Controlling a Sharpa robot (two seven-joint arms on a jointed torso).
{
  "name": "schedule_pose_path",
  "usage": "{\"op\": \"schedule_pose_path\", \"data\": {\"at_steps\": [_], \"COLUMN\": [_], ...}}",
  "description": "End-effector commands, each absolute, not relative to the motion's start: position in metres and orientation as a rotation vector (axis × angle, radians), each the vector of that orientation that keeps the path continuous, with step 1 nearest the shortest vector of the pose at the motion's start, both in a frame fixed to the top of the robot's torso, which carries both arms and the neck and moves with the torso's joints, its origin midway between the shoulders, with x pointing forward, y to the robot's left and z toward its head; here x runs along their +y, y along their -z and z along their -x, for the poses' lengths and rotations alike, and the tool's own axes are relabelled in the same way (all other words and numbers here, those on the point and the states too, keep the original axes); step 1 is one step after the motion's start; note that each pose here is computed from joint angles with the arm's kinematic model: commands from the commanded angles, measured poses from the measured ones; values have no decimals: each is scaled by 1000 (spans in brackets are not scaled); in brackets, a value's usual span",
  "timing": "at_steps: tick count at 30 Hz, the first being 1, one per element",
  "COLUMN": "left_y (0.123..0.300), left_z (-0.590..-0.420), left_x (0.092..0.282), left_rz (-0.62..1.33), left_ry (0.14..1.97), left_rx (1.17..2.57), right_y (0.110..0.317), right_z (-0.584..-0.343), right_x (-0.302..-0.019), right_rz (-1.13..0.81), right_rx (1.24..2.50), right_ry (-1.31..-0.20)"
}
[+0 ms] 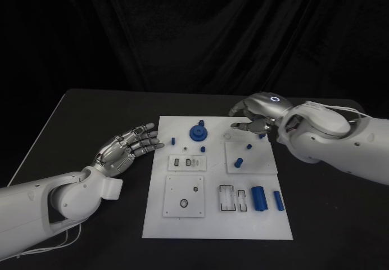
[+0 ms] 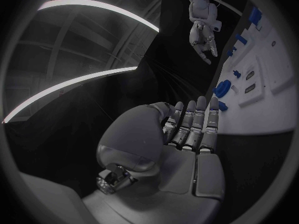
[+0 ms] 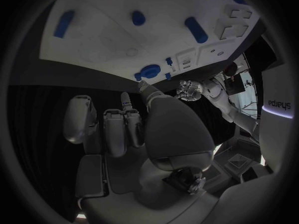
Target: Assemble the parts on the task board
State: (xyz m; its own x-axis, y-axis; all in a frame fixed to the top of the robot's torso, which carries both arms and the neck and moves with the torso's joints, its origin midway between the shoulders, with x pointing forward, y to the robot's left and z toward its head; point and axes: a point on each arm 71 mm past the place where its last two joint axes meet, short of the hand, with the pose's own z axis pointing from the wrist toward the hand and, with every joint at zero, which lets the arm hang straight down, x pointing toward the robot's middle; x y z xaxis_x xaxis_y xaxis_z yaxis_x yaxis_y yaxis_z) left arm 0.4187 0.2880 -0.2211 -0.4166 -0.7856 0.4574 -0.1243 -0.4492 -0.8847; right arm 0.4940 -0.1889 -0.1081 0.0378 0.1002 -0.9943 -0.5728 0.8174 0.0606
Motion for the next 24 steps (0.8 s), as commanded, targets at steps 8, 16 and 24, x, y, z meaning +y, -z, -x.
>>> {"op": "schedule_pose_path", "data": {"at_steps": [8, 16, 24], "left_y": [221, 222, 222], "left_z": [-419, -420, -420], "left_x": [284, 282, 282], "left_rz": [1328, 1328, 1328], "left_ry": [1938, 1942, 1944], "left_rx": [1275, 1279, 1280], "right_y": [118, 133, 147], "right_z": [-480, -476, -476], "right_x": [-255, -285, -295], "right_rz": [212, 144, 120], "right_rx": [1553, 1547, 1575], "right_ry": [-540, -498, -470]}}
